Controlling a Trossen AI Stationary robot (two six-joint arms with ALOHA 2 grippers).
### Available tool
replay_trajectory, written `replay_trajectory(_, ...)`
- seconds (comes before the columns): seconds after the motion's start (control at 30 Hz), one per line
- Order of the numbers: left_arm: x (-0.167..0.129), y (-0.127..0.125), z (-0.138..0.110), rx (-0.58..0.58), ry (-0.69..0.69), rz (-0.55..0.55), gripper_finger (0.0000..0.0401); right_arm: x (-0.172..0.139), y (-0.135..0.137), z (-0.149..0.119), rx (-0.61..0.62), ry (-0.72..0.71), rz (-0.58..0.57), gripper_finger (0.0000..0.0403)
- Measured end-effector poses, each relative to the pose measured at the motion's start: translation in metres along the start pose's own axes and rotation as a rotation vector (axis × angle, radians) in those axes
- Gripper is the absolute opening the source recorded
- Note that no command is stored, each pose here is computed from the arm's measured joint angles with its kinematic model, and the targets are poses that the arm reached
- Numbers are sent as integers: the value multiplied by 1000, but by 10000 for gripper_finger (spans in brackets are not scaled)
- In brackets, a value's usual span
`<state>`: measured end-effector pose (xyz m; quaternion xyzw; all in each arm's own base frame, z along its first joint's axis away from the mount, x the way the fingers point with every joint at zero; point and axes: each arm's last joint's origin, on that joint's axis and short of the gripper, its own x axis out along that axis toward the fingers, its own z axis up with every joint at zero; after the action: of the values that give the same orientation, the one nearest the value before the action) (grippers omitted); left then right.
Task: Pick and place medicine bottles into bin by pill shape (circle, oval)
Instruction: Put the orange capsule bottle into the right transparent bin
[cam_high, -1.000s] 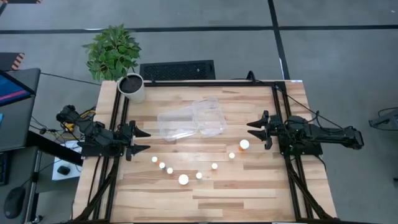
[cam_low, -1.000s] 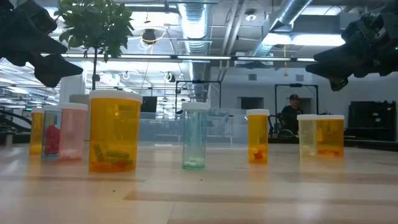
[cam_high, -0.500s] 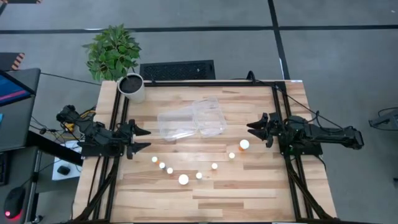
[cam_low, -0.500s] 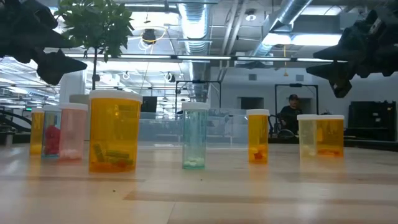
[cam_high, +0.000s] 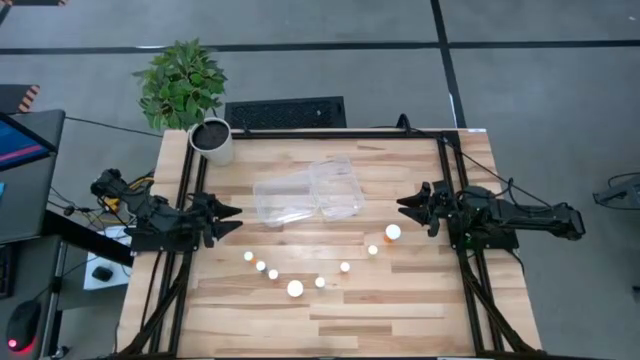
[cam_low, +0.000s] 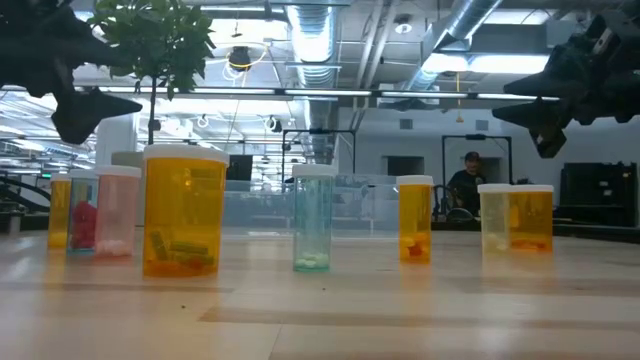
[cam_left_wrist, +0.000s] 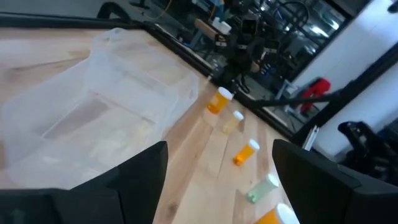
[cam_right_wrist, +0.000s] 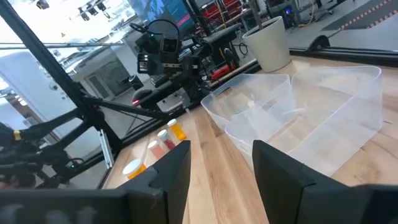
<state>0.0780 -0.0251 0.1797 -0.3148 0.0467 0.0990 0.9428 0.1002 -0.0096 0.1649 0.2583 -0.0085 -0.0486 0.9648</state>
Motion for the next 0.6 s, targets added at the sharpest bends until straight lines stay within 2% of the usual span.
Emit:
replay_trajectory(0.33, 0, 5, -1, 25, -31, 87, 283, 0, -2, 1, -6, -17, -28, 181)
replay_trajectory(0.5, -1, 6, 0, -24, -73, 127, 283, 0, -2, 1, -7, -17, -29, 182)
replay_trajectory(0.6, -1, 6, 0, -14, -71, 126, 283, 0, -2, 1, -7, -19, -29, 183)
